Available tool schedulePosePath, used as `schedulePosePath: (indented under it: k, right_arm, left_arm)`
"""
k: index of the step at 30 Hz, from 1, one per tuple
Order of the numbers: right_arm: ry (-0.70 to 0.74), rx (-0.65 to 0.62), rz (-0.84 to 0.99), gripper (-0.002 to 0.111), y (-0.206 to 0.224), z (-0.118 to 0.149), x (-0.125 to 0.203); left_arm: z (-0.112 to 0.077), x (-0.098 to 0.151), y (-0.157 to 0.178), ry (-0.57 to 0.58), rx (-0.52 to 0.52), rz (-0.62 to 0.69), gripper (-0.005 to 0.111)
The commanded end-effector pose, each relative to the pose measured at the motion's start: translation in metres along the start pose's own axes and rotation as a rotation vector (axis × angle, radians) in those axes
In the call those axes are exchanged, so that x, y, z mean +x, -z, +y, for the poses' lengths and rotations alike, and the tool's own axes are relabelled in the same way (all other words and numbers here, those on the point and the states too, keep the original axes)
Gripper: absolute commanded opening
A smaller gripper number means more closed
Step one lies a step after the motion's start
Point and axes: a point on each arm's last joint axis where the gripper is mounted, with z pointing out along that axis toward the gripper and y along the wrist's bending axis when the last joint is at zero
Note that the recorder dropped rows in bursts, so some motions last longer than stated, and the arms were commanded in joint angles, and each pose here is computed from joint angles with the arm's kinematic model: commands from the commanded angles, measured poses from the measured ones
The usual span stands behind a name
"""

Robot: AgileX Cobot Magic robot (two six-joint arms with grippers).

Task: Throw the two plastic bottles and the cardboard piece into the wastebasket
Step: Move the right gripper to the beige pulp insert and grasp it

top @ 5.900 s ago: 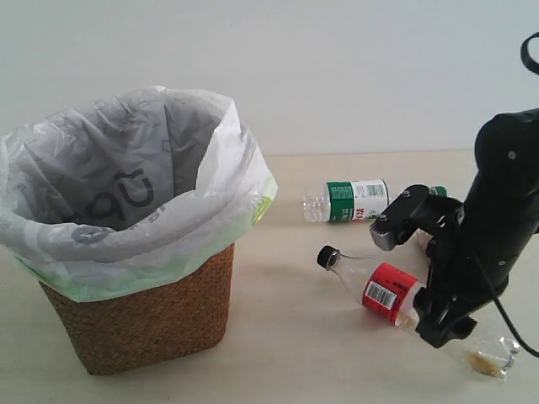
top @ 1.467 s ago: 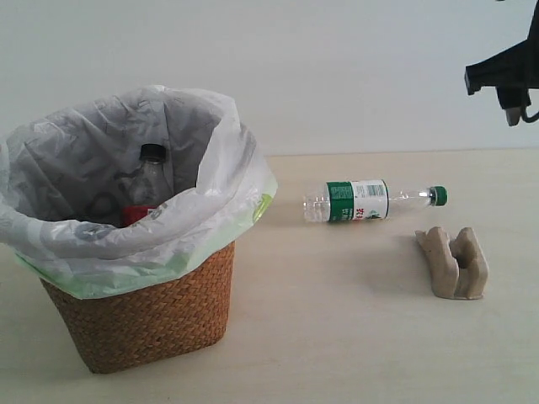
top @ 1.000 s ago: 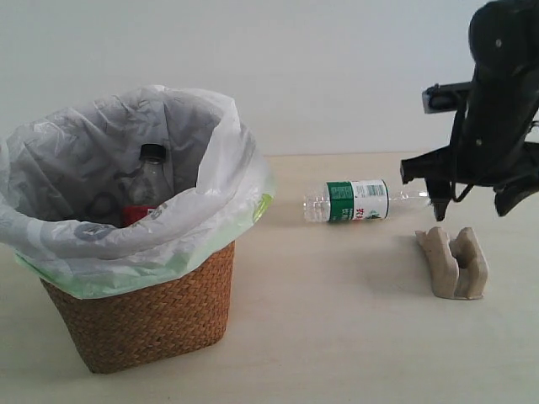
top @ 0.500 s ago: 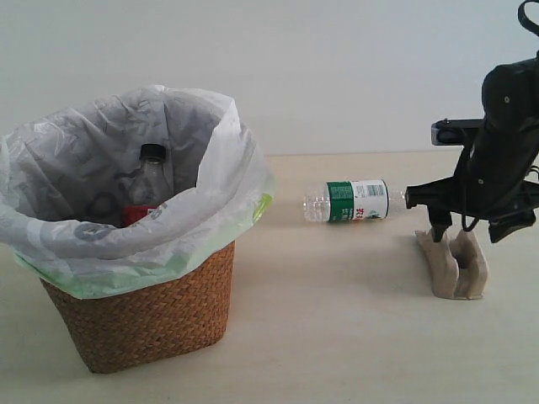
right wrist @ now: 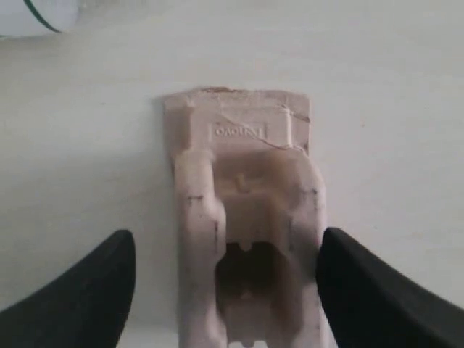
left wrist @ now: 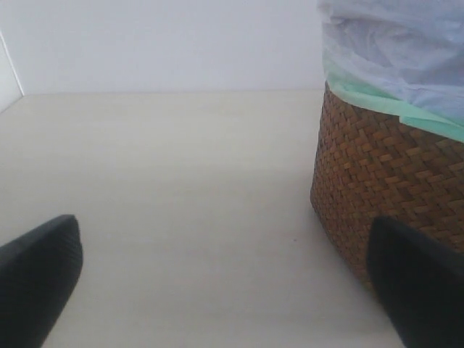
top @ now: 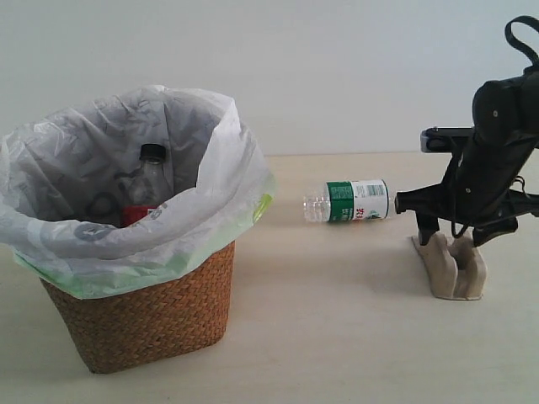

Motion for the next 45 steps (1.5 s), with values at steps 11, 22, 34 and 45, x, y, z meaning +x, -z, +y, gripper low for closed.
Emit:
schedulePosePath:
  k: [11, 22, 34, 45]
  right_arm:
    - [0.013, 0.012, -0.034, 0.063, 0.005, -0.005, -0.002]
    - [0.023, 0.113, -0.034, 0.063, 0.006, -0.014, -0.003]
    - [0.003, 0.111, -0.049, 0.063, 0.003, -0.014, -0.004]
    - [-0.014, 0.098, -0.052, 0.032, -0.010, -0.012, -0.004]
  left_arm:
    - [0.000, -0.002, 0.001, 0.009, 0.006, -0.015, 0.108]
    - [0.000, -0.002, 0.001, 0.009, 0.006, -0.015, 0.108]
    - [0.000, -0.002, 0.001, 0.009, 0.006, -0.015, 0.108]
    - [0.000, -0.002, 0.001, 0.009, 0.006, -0.015, 0.108]
